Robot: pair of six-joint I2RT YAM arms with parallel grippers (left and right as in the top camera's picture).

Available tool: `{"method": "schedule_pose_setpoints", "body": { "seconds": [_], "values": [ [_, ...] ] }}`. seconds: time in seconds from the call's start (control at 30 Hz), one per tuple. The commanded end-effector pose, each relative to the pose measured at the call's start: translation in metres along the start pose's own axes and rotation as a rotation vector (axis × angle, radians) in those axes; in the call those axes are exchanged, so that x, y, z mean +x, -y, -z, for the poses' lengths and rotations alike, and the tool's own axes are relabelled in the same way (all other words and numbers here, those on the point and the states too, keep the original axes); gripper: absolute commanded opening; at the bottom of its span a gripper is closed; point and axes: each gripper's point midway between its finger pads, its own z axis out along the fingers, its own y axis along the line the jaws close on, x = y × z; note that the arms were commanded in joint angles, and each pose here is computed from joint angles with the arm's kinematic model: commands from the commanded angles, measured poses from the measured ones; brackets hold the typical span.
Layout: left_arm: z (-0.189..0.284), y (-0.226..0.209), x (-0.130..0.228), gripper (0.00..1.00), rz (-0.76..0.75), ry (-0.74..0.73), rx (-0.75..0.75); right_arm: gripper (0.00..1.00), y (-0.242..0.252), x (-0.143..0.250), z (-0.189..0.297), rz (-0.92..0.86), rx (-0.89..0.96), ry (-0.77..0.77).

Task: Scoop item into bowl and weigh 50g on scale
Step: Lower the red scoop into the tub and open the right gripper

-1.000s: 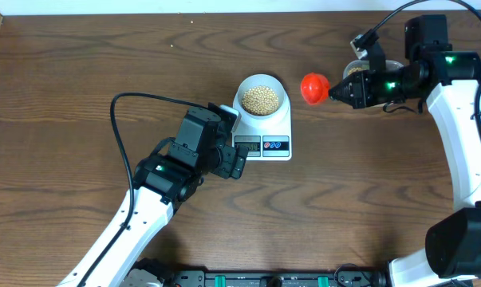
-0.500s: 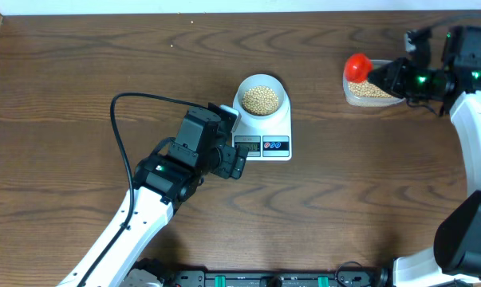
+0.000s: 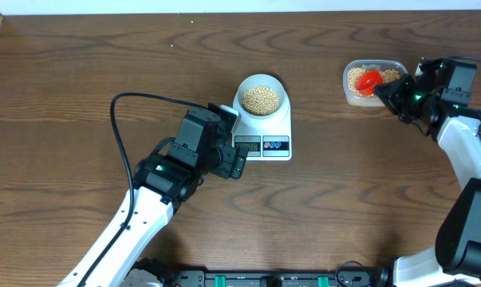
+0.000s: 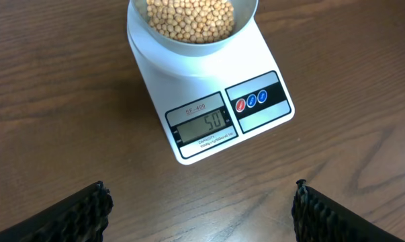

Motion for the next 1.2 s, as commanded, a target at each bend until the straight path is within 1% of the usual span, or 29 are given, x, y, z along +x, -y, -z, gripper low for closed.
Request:
{"method": "schedule_pose_setpoints", "body": {
  "seconds": [0.0, 0.2, 0.33, 0.5, 0.6, 0.63, 0.7, 0.73, 0.77, 0.83, 0.93, 1.0, 1.03, 1.17],
  "values": [
    [0.002, 0.0, -0.002, 0.88, -0.007, 0.008, 0.003, 0.01, 0.006, -0.007, 0.002, -0.012, 0.04, 0.048],
    [0.002, 0.0, -0.002, 0.88, -0.007, 0.008, 0.003, 0.01, 0.003, -0.011, 0.002, -0.016, 0.027, 0.064],
    [0.002, 0.0, -0.002, 0.88, -0.007, 0.008, 0.003, 0.02, 0.012, -0.008, 0.002, -0.032, 0.067, 0.062],
    [0.002, 0.0, -0.002, 0.88, -0.007, 0.008, 0.003, 0.1, 0.021, -0.004, 0.002, -0.051, 0.109, 0.051],
    [0.002, 0.0, -0.002, 0.88, -0.007, 0.008, 0.003, 0.22, 0.021, -0.003, 0.002, -0.053, 0.111, 0.048],
    [0.002, 0.0, -0.002, 0.88, -0.007, 0.008, 0.003, 0.3, 0.022, -0.002, 0.003, -0.056, 0.114, 0.044],
    [0.002, 0.0, -0.002, 0.88, -0.007, 0.008, 0.003, 0.5, 0.025, 0.002, 0.003, -0.067, 0.125, 0.029],
    [0.002, 0.0, -0.002, 0.88, -0.007, 0.008, 0.003, 0.58, 0.028, 0.006, 0.003, -0.076, 0.137, 0.016],
    [0.002, 0.0, -0.002, 0.88, -0.007, 0.008, 0.003, 0.63, 0.03, 0.009, 0.003, -0.085, 0.146, 0.004],
    [0.002, 0.0, -0.002, 0.88, -0.007, 0.008, 0.003, 0.69, 0.036, 0.016, 0.005, -0.107, 0.168, -0.022],
    [0.002, 0.0, -0.002, 0.88, -0.007, 0.008, 0.003, 0.84, 0.041, 0.019, 0.008, -0.128, 0.182, -0.039],
    [0.002, 0.0, -0.002, 0.88, -0.007, 0.008, 0.003, 0.9, 0.038, 0.02, 0.011, -0.125, 0.163, -0.05],
    [0.002, 0.0, -0.002, 0.88, -0.007, 0.008, 0.003, 0.99, 0.035, 0.021, 0.014, -0.112, 0.148, -0.055],
    [0.002, 0.0, -0.002, 0.88, -0.007, 0.008, 0.003, 0.99, 0.02, 0.019, 0.037, -0.045, 0.132, -0.028]
  ]
}}
